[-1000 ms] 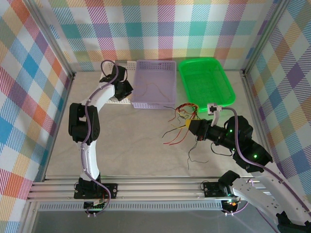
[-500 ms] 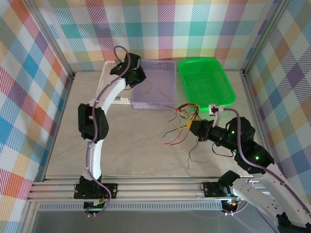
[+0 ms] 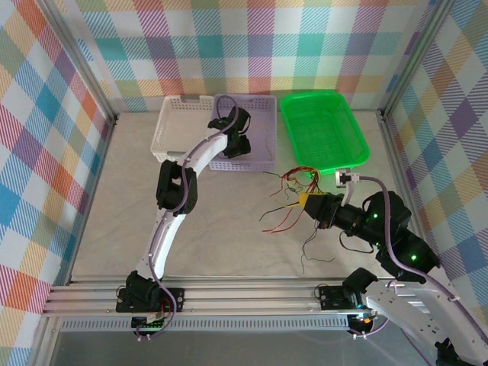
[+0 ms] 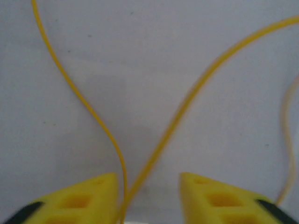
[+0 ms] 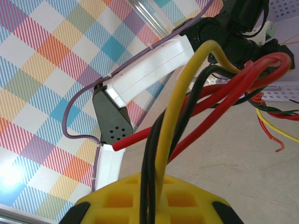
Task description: Untangle the cables
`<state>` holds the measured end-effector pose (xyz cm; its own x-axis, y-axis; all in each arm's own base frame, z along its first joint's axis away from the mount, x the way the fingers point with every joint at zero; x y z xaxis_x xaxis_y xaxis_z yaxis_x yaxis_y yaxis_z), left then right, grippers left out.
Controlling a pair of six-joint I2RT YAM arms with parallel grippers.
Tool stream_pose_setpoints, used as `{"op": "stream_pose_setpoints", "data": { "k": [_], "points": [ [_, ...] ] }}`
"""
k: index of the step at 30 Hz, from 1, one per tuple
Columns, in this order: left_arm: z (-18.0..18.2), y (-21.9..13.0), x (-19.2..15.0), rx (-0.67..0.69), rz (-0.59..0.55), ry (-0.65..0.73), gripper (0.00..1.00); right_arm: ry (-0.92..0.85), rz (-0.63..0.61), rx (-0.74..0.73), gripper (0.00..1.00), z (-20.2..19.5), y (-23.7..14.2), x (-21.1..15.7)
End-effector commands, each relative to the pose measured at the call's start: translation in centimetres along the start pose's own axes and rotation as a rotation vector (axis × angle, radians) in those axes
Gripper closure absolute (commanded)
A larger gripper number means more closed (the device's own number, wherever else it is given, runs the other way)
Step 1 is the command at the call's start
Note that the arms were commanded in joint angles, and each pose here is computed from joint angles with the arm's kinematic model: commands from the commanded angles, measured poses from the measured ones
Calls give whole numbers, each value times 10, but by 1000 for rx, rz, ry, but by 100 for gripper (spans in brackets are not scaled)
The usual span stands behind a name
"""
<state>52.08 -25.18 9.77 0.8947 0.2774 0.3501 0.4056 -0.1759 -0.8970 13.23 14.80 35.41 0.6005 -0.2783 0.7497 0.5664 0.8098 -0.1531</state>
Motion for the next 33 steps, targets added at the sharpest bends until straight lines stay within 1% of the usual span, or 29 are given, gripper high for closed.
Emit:
{"op": "stream_pose_setpoints", "data": {
  "k": [1,4,6,7,8,11,14,18,20,23,25,29,31,33],
  "points": [
    [-6,-34,17,-23,-47,11,43,-42,-52,29,100,12,-9,12],
    [-13,-63,24,-66,-86,24,25,-46,-49,24,100,11,-7,13],
    [-20,-94,32,-112,-126,31,16,-46,-45,22,100,10,-5,12],
    [-22,-106,34,-132,-141,32,10,-47,-42,23,100,10,-4,12],
    [-26,-122,35,-161,-158,35,0,-47,-42,23,100,10,-3,12],
    [-32,-165,36,-250,-199,33,0,-42,-36,24,100,8,1,11],
    [-30,-196,27,-320,-215,10,0,-33,-35,22,100,6,4,10],
    [-24,-223,6,-410,-219,-26,0,-25,-22,22,100,4,9,8],
    [-22,-229,-7,-455,-192,-37,0,-21,-19,25,100,4,11,8],
    [-21,-240,-35,-523,-162,-31,0,-17,-14,31,100,3,14,7],
    [-19,-246,-60,-585,-135,-31,0,-12,-9,26,100,0,16,5],
    [-27,-263,-106,-789,-105,-23,0,-10,2,20,100,-5,21,0],
    [-29,-272,-127,-866,-95,-26,3,-6,9,23,100,-7,25,-2],
    [-32,-284,-141,-961,-95,-38,9,-1,25,24,100,-9,30,-4]
  ]
}}
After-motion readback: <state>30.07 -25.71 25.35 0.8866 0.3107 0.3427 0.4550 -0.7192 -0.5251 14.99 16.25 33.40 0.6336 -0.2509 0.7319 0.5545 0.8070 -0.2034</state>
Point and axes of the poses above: each hand's point on the last joint's axis, 136 mm out from that joint toward the fingers, its own y axis out along the fingers, its own z axis along the line the jaws close on, x = y × z, the point moved 5 cm from there along -y, back along the fingers, and after that the axes turned 2 degrees about -y, right-handed, at the moved point
